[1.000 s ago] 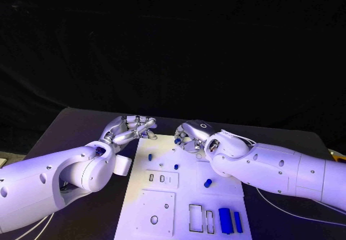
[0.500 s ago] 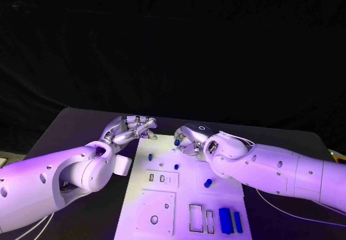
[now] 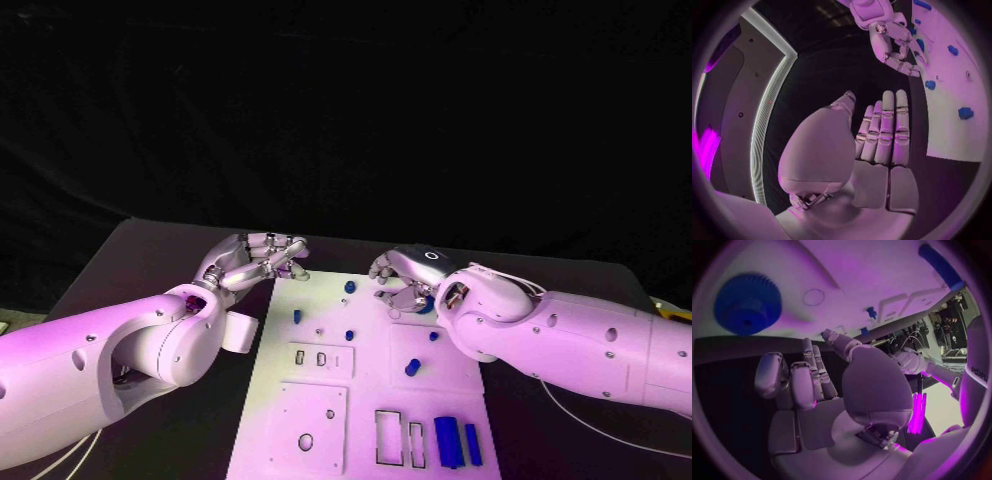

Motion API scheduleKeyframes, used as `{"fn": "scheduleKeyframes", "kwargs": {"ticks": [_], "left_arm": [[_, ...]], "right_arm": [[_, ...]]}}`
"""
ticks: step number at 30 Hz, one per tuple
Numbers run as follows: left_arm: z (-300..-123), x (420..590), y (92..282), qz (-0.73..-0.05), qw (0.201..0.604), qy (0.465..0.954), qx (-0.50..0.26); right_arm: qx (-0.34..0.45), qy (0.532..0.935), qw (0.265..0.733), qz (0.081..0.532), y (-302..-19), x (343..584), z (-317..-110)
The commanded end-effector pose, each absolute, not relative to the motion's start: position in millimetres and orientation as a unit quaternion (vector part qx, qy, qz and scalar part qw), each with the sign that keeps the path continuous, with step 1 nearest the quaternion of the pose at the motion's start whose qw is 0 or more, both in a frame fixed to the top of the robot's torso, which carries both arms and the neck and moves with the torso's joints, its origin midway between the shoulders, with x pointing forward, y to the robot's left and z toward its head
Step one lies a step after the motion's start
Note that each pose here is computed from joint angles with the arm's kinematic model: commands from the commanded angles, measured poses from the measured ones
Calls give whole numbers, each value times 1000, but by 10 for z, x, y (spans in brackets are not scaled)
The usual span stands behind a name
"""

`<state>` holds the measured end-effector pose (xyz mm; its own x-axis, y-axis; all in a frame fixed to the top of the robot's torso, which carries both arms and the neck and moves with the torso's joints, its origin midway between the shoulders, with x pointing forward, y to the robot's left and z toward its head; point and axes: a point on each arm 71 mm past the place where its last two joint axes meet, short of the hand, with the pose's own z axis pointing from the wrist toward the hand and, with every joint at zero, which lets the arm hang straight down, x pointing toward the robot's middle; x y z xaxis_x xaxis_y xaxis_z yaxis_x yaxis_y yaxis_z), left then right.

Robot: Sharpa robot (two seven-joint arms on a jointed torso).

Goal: Assemble the parts on the task board

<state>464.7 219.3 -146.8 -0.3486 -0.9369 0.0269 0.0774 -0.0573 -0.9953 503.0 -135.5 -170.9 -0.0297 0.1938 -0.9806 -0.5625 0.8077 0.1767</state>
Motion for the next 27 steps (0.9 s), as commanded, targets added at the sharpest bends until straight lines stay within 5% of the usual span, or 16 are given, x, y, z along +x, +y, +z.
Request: {"fn": "scheduleKeyframes", "kwargs": {"ticks": [1, 15, 27], "left_arm": [[-1456, 4648, 2196, -617, 410, 547, -390], [-1470, 4679, 2241, -615, 412, 545, -393], [-1473, 4683, 2245, -615, 412, 545, -393]], "right_arm": [[-100, 649, 690, 303, -1529, 4990, -1582], [6, 739, 607, 294, -2156, 4981, -1623], [9, 754, 599, 270, -2218, 5045, -1760]]}}
